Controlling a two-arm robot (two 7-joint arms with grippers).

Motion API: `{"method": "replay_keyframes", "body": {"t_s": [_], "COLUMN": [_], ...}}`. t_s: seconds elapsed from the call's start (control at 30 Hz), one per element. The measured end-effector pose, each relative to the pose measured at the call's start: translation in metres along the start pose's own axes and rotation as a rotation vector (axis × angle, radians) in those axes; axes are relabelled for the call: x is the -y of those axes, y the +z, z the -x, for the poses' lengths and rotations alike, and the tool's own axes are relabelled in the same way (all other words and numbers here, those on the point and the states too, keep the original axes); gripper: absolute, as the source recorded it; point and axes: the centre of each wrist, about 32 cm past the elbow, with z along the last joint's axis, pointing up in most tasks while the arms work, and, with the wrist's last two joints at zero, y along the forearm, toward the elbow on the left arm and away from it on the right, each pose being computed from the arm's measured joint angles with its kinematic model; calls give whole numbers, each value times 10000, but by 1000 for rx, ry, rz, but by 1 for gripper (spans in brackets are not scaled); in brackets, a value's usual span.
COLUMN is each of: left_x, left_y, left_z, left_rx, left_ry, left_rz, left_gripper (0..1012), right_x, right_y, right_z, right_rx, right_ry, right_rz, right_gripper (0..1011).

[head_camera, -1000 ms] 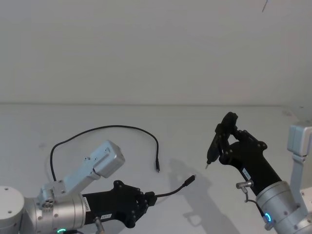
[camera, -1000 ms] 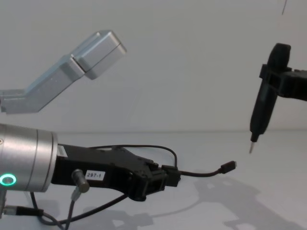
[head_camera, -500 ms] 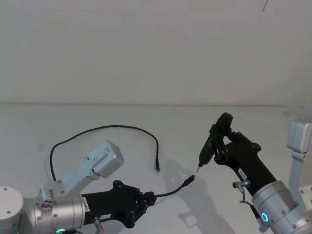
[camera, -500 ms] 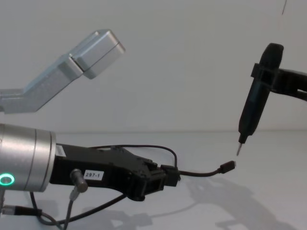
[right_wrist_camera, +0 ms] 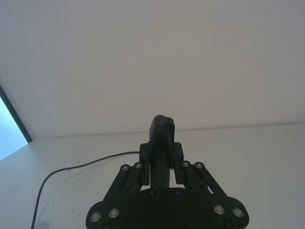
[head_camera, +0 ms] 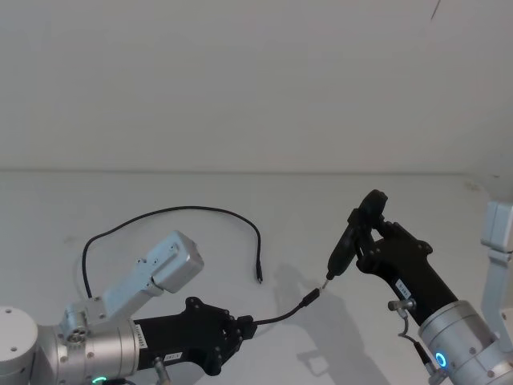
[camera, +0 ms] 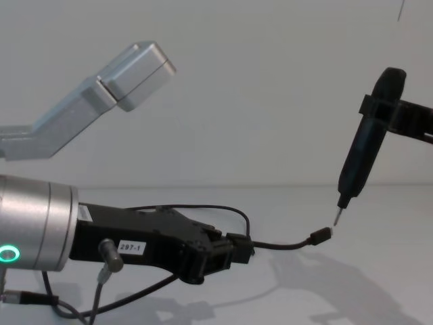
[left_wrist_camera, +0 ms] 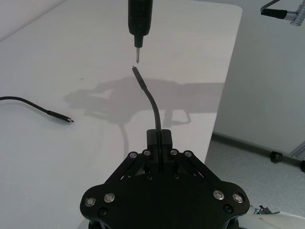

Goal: Pick up the data cable with the one hand.

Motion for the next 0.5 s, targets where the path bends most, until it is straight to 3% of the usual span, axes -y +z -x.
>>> {"method": "replay_keyframes", "body": {"t_s": [0.5], "left_x": [0], "left_y": [0], "left_z": [0], "left_rx": [0], "left_ry": [0], "left_rz": [0], "left_gripper": [40], "right_x": [-8], "right_y": [-25], "right_z": [-29], "right_rx": [-32], "right_ry": [3], "right_rz": [7], "right_gripper": [279]}}
